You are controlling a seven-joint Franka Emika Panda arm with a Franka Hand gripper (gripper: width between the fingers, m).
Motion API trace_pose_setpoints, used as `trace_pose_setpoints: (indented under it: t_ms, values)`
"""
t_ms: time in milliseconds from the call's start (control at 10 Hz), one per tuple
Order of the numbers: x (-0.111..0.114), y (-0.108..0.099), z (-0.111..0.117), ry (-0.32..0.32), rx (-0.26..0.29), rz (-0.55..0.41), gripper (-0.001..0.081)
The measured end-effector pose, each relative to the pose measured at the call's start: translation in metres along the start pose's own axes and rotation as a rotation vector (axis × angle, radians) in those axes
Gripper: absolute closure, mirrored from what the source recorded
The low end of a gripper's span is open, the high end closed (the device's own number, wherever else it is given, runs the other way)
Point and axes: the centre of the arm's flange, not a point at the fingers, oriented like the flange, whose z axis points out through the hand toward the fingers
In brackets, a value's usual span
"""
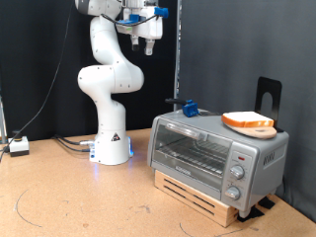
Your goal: Make a piece of toast with the oven
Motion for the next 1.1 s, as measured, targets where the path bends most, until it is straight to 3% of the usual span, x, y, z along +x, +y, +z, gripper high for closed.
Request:
trace_pose_setpoints:
  t_ms: [100, 500, 700, 800, 900, 1100]
  values:
    - [-0.004, 0.002, -0.001, -0.019, 0.0, -0.027, -0.0003]
    - [-0.034, 0.026, 0.002, -0.099, 0.042, -0.52, -0.0003]
    - [-0.043, 0.013, 0.02, -0.105, 0.077, -0.743, -0.0003]
    - [-0.042, 0.013, 0.02, -0.107, 0.072, -0.697, -0.0003]
    - [-0.043, 0.018, 0.018, -0.151, 0.057, -0.783, -0.0003]
    - [-0.036, 0.024, 0.018, -0.251, 0.08, -1.015, -0.0003]
